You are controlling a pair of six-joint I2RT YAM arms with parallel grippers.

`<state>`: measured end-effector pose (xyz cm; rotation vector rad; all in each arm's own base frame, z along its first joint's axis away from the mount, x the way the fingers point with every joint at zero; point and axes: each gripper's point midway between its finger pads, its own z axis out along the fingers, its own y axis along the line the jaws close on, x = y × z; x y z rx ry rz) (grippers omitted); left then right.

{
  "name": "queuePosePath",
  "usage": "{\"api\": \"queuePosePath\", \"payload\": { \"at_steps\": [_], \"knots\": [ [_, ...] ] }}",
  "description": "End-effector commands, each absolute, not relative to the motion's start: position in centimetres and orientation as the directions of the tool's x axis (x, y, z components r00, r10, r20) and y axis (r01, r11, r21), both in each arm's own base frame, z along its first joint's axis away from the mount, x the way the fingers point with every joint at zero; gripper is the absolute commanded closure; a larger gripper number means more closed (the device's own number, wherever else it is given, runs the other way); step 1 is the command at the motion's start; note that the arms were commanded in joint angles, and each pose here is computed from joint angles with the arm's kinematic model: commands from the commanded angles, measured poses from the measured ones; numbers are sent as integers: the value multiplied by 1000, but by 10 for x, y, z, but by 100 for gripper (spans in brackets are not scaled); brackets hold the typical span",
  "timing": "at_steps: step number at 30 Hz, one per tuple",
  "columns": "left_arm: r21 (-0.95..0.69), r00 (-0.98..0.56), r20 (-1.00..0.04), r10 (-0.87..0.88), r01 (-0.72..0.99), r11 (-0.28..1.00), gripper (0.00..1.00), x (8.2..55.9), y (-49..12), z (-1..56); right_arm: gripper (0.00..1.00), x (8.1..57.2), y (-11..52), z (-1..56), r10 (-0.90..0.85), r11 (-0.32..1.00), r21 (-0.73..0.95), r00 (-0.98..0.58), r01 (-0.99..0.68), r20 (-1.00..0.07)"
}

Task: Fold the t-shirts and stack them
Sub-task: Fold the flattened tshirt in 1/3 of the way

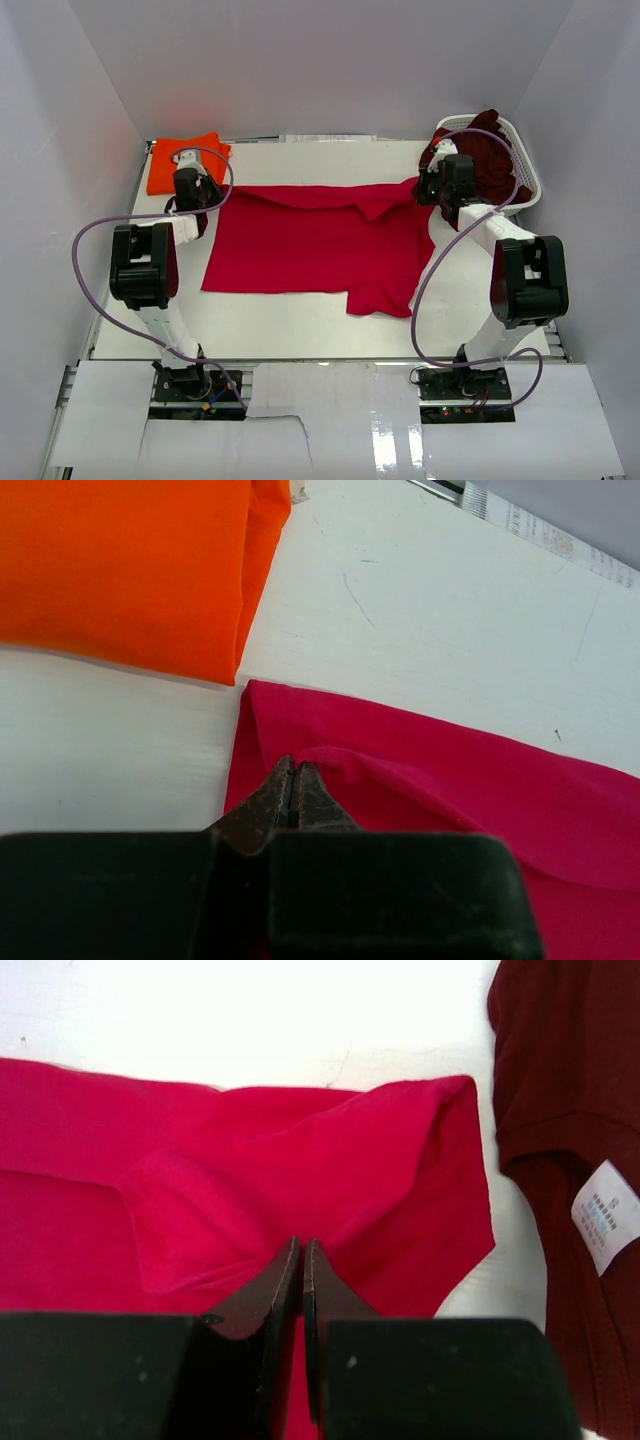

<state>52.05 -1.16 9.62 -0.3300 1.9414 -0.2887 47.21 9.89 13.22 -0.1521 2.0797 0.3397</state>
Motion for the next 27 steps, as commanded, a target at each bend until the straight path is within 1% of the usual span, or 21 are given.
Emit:
{"api": "queuePosePath", "payload": {
  "at_steps": [1,20,27],
  "knots": [
    [-335,-311,-886,-345,-86,938,100,519,-8,124,92,472,100,152,24,954,153,-441,-260,-897],
    [-308,-344,-877,-336,-136,942,100,518,0,99,92,442,107,108,-7,954,145,-506,-261,-862],
    [-304,-331,-884,-330,-129,944,100,523,1,106,92,442,105,111,-15,959,129,-499,-253,-866]
  ]
}}
